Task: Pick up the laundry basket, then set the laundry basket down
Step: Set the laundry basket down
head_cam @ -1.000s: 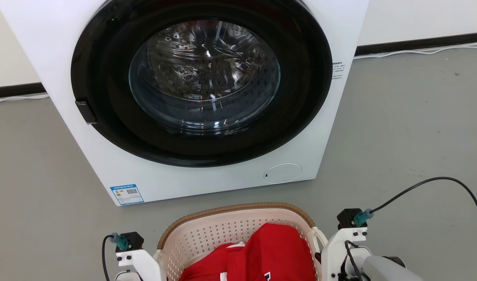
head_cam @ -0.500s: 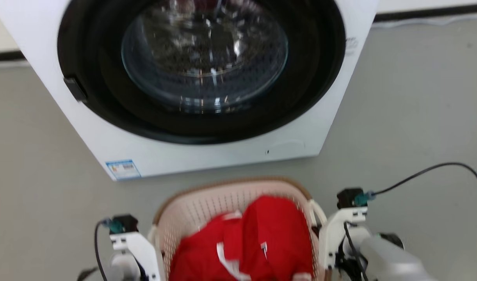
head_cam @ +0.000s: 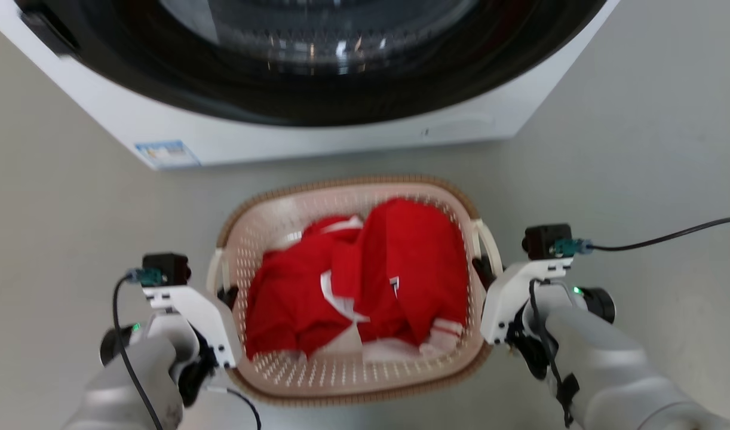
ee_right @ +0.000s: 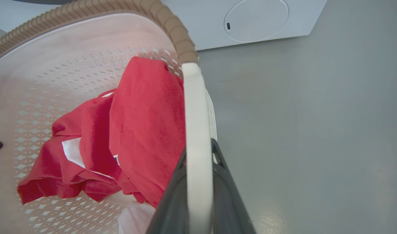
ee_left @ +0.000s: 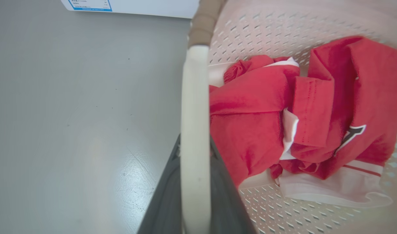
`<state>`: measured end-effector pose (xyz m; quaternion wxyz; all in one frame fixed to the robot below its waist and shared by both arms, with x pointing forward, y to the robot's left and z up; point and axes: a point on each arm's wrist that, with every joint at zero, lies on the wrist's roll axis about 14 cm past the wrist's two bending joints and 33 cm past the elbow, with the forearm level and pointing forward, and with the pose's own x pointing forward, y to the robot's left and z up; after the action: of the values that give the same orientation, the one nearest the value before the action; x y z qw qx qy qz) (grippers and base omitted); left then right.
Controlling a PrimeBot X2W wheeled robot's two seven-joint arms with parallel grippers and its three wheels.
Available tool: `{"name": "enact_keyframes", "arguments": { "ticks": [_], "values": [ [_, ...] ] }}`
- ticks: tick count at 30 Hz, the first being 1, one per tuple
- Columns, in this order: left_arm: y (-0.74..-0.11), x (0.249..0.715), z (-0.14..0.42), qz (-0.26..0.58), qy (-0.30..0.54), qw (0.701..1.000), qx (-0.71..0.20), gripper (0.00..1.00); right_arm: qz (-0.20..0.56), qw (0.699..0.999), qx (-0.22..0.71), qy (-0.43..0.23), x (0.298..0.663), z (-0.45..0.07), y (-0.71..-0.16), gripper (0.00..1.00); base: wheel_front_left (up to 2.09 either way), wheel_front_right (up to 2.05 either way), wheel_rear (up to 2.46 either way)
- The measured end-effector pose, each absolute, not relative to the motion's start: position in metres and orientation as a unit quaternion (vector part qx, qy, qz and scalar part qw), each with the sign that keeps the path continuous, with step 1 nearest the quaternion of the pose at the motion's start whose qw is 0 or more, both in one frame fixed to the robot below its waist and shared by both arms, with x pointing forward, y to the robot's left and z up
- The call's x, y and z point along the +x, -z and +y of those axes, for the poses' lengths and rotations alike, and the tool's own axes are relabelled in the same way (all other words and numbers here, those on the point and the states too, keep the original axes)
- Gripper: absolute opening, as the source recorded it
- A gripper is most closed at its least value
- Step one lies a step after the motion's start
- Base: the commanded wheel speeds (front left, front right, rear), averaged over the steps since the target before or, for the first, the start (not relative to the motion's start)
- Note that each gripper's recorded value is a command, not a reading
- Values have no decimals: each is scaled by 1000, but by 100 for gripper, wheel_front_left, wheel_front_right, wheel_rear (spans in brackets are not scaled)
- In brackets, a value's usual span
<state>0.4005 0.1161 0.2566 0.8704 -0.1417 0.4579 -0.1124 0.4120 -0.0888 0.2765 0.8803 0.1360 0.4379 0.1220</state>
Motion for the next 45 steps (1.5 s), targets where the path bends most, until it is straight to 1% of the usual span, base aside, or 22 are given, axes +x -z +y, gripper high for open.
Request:
{"name": "enact_keyframes", "arguments": {
  "ticks": [4,15,19,22,29,43,44,45],
  "values": [
    [-238,411,121,461,106,869,-144,0,441,877,152,-115,422,-85,-257,0,0,0,0],
    [-194,428,125,473,99,863,-147,0,459,866,172,-99,433,-81,-206,0,0,0,0],
    [-183,425,126,481,97,859,-147,0,468,861,174,-96,429,-81,-194,0,0,0,0],
    [-176,423,126,485,98,856,-147,0,472,859,176,-93,429,-82,-188,0,0,0,0],
    [-166,434,126,480,96,859,-148,0,465,862,184,-84,447,-84,-181,0,0,0,0],
    [-151,435,126,489,97,854,-147,0,477,856,184,-77,442,-85,-162,0,0,0,0],
    [-151,435,126,489,97,854,-147,11,476,857,184,-76,443,-85,-162,8,0,0,0],
    [-151,435,126,489,97,854,-147,44,475,857,185,-76,443,-85,-162,50,0,0,0]
  ]
}}
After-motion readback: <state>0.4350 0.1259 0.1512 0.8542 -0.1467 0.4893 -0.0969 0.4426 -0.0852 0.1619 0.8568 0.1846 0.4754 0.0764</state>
